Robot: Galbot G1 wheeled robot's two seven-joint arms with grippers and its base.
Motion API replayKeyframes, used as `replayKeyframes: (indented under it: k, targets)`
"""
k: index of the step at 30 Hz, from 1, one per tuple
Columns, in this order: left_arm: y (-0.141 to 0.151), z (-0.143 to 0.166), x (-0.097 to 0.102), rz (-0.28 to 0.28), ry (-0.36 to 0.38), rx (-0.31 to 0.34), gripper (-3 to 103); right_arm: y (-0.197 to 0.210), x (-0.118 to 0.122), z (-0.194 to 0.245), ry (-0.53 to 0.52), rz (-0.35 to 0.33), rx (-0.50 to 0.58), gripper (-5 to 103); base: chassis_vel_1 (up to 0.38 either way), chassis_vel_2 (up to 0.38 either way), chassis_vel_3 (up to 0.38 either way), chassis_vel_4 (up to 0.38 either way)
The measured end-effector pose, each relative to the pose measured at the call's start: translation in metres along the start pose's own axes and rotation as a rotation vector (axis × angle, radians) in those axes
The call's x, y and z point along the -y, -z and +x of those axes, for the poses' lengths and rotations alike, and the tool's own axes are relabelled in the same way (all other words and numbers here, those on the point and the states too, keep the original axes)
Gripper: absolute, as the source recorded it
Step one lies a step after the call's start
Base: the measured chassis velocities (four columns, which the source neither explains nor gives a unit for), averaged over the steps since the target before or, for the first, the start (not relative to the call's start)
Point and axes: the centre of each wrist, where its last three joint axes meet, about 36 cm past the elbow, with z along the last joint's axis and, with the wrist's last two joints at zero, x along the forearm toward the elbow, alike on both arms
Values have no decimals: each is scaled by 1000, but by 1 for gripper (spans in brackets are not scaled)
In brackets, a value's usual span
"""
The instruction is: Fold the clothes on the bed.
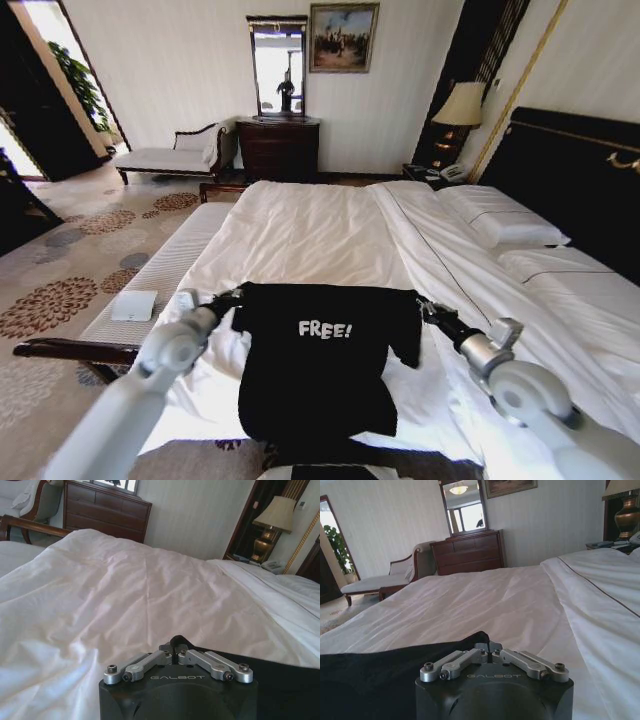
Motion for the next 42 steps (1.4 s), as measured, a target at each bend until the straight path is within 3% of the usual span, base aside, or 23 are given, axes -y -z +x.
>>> replayKeyframes:
  k: [5, 9, 18, 26, 32, 38, 42]
  targets:
    - [1, -40, 0, 32, 19, 25, 0, -21, 8, -46, -22, -39, 75, 0, 0, 0, 0, 0]
    - [-2, -82, -12, 46, 78, 25, 0, -37, 6, -94, -28, -66, 122, 0, 0, 0, 0, 0]
    - [-20, -141, -18, 45, 145, -3, 0, -78, 14, -150, -70, -37, 71, 0, 0, 0, 0, 0]
    - [-42, -165, -24, 46, 202, -42, 0, -102, 16, -177, -114, -19, 42, 0, 0, 0, 0, 0]
    - [-66, -194, -12, 57, 207, -73, 0, -125, 11, -215, -132, -5, 47, 0, 0, 0, 0, 0]
    - [-69, -211, -5, 82, 210, -75, 0, -136, 8, -242, -137, 23, 44, 0, 0, 0, 0, 0]
    - [-70, -218, -12, 97, 238, -85, 0, -140, 0, -261, -146, 38, 37, 0, 0, 0, 0, 0]
